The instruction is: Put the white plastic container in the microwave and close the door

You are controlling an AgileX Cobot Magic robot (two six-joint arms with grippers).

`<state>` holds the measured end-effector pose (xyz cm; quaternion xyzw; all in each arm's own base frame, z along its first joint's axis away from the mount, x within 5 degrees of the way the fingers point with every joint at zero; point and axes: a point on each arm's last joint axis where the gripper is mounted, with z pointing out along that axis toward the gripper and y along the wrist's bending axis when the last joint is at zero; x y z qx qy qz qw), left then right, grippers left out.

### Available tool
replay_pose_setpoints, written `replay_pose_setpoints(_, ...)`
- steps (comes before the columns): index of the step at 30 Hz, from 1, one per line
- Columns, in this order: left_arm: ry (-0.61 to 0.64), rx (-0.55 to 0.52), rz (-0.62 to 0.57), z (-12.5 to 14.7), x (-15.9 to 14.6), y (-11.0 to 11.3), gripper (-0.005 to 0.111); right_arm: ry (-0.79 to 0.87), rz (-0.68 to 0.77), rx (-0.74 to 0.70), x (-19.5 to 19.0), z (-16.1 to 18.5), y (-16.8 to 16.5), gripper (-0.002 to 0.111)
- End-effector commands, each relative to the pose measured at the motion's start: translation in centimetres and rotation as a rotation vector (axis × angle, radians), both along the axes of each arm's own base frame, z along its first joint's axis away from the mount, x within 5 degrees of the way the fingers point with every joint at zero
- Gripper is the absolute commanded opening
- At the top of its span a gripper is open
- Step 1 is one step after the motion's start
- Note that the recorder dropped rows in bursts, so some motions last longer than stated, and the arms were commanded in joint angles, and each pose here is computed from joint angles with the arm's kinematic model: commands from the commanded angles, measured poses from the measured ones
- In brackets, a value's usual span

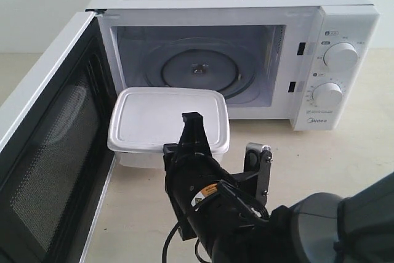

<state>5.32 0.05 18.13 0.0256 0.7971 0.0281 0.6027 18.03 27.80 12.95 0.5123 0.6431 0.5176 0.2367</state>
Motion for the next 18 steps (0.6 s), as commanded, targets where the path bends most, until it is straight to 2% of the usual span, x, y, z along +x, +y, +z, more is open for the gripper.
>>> replay_pose_setpoints(1,-0.002,-0.004,-0.007,-0.1,0.0,-0.1,0.004,-0.053,-0.024,0.012,0.6,0.8,-0.4,0.0)
replay_pose_setpoints(18,-0.002,-0.004,-0.007,-0.1,0.0,-0.1,0.004,-0.087,-0.054,-0.007,3.4,1.5,-2.1,0.0)
